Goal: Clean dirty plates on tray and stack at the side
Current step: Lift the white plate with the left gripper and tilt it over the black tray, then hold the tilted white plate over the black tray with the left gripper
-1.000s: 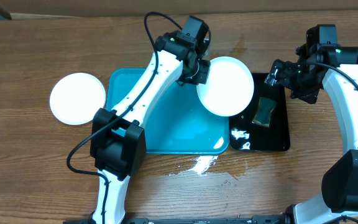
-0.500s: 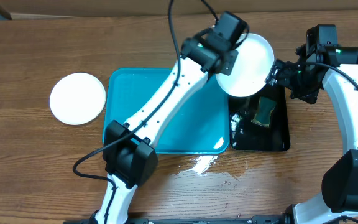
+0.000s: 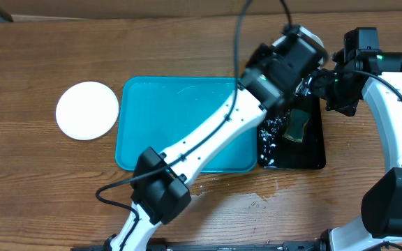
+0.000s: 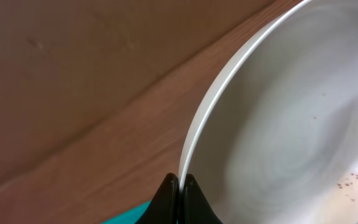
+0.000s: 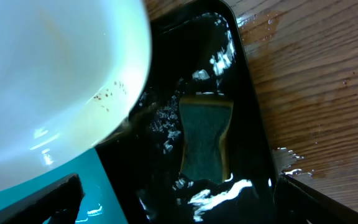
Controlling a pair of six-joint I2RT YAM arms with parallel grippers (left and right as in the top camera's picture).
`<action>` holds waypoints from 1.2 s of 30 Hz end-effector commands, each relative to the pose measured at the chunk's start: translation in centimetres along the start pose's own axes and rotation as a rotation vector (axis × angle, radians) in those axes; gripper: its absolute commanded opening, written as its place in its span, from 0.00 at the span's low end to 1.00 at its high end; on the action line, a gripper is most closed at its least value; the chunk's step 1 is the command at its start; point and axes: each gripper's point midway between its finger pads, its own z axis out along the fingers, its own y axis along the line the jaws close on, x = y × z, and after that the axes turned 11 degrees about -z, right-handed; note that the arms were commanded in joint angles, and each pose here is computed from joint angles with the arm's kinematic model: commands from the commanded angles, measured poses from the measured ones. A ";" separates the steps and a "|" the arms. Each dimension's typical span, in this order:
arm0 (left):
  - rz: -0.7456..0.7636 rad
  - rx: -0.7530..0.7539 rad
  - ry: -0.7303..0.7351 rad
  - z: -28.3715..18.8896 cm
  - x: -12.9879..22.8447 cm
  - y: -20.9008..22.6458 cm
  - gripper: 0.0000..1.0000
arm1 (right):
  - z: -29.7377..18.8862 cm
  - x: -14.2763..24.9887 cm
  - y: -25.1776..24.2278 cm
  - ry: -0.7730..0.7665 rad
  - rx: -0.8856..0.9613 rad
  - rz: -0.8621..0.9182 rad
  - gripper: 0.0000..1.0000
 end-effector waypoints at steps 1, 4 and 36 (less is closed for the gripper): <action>0.114 -0.141 -0.082 -2.2 -1.5 -0.1 0.04 | -1.5 -0.7 0.3 -0.051 -0.005 -0.008 1.00; 0.137 -0.184 -0.098 -3.0 -1.6 -0.1 0.04 | -1.5 -0.7 0.3 -0.051 -0.005 -0.008 1.00; 0.110 -0.334 -0.103 -3.1 -1.8 3.1 0.04 | -1.5 -0.7 0.3 -0.051 -0.005 -0.008 1.00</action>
